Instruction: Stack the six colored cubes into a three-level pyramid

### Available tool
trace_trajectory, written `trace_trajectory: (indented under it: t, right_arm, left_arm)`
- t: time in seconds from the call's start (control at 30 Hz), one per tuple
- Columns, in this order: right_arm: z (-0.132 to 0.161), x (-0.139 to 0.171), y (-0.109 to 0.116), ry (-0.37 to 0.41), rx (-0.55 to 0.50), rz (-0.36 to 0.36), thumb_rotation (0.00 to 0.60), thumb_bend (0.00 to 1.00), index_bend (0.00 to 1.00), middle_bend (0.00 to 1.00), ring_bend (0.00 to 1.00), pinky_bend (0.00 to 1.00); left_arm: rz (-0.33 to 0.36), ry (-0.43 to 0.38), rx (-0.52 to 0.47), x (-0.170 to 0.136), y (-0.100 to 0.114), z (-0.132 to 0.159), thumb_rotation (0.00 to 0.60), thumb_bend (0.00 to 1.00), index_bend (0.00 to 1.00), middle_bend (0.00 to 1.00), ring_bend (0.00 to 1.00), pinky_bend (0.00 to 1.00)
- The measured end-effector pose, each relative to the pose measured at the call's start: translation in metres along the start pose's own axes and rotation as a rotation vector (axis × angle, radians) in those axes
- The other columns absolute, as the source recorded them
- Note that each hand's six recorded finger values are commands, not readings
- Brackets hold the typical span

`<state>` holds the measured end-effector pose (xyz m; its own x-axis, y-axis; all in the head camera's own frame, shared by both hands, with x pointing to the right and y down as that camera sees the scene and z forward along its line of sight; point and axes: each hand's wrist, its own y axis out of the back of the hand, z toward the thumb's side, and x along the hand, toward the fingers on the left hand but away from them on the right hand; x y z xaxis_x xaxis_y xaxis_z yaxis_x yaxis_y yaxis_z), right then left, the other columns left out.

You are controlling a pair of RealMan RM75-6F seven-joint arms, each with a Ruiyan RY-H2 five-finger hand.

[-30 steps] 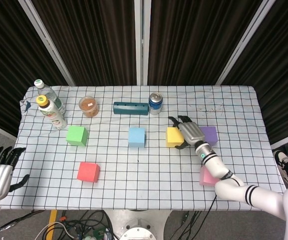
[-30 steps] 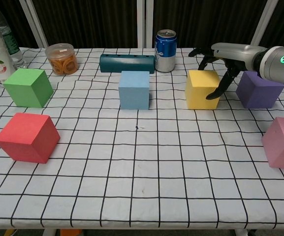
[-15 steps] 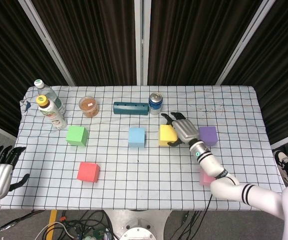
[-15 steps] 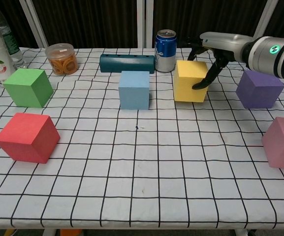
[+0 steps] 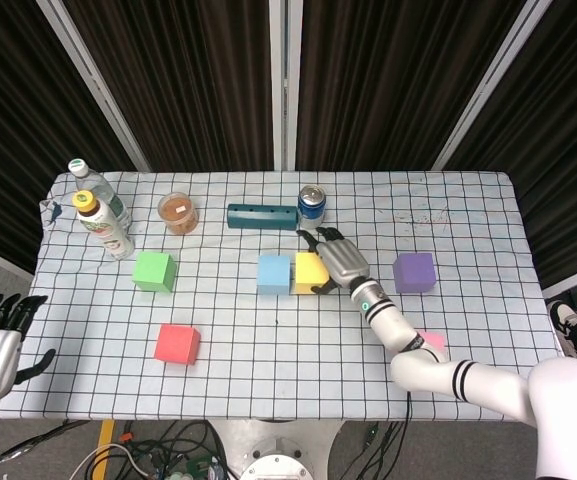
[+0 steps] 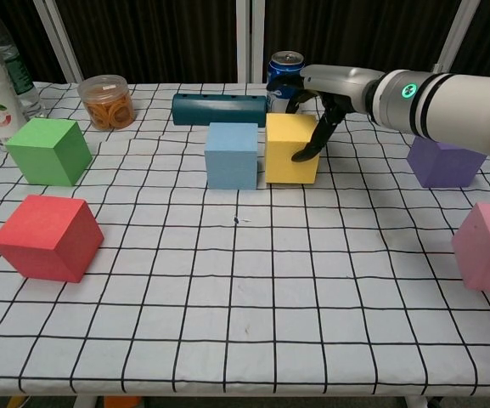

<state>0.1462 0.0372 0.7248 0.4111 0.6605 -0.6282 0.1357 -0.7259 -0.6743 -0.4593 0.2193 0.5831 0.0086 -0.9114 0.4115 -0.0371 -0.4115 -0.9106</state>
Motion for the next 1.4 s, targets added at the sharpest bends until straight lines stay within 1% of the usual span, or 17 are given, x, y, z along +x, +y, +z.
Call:
trace_trajectory:
  t: [0.47,1.0,1.4]
  right_arm:
    - [0.013,-0.010,-0.011,-0.026,0.016,0.020,0.600,0.13,0.02,0.37,0.02,0.00]
    - [0.015,-0.013,-0.007,-0.028,0.019,0.013,0.600,0.13,0.02,0.36,0.02,0.00]
    - [0.017,-0.015,-0.014,-0.033,0.019,0.030,0.600,0.13,0.01,0.35,0.02,0.00]
  left_arm:
    - [-0.003,0.004,-0.010,-0.001,-0.004,-0.006,0.600,0.21,0.14,0.14,0.08,0.05]
    - [0.000,0.006,-0.010,-0.002,-0.004,-0.006,0.600,0.21,0.14,0.14,0.08,0.05]
    - [-0.004,0.008,-0.009,-0.002,-0.004,-0.007,0.600,0.21,0.14,0.14,0.08,0.05]
